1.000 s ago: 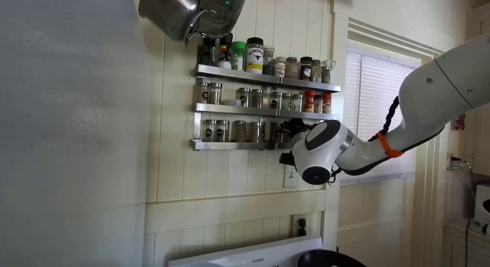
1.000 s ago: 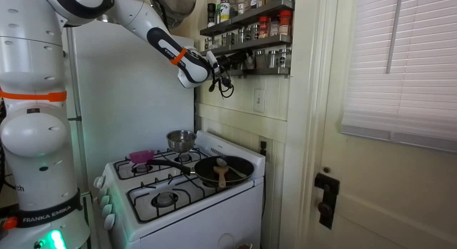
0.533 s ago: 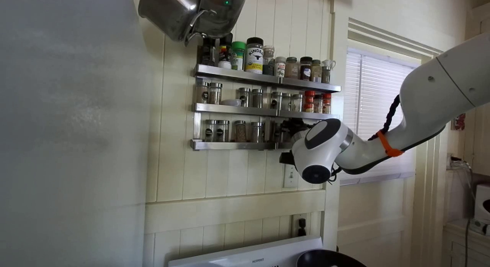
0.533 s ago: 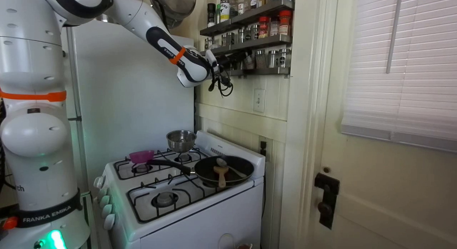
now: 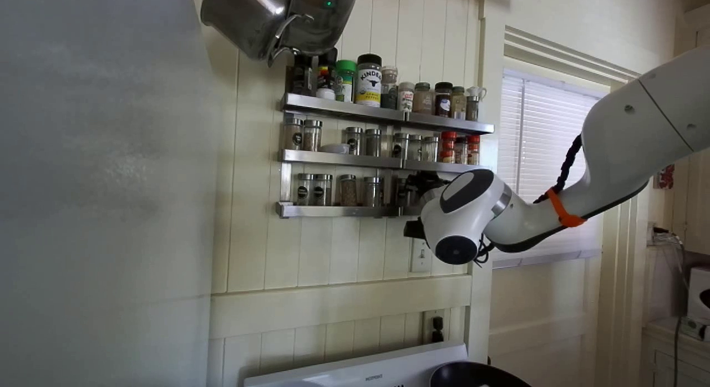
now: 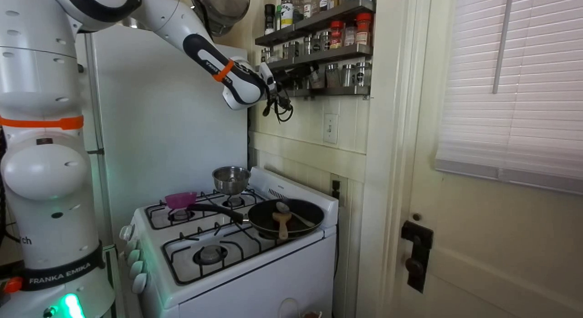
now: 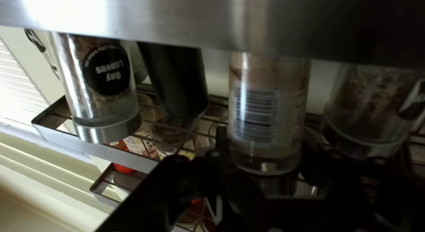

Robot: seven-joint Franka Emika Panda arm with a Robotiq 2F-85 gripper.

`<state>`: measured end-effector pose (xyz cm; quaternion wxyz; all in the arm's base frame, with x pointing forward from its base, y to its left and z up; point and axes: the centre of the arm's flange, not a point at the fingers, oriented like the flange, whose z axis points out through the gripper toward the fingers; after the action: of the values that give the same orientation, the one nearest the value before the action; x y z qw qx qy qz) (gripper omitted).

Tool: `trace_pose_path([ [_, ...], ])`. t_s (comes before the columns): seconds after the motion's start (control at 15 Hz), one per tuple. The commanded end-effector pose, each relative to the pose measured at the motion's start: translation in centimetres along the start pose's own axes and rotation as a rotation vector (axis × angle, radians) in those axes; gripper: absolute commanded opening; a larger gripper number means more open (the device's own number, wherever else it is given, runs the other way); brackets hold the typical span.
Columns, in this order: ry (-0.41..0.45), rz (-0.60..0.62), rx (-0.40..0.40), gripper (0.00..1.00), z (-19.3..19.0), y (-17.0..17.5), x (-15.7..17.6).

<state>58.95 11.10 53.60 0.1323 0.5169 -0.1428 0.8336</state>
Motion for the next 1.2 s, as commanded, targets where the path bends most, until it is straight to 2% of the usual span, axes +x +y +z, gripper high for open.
trace_pose_path([
  [0.0, -0.044, -0.007, -0.007, 0.25, -1.1, 0.4, 2.1],
  [1.13, -0.147, -0.024, -0.044, 0.25, -1.0, 1.6, 2.9],
])
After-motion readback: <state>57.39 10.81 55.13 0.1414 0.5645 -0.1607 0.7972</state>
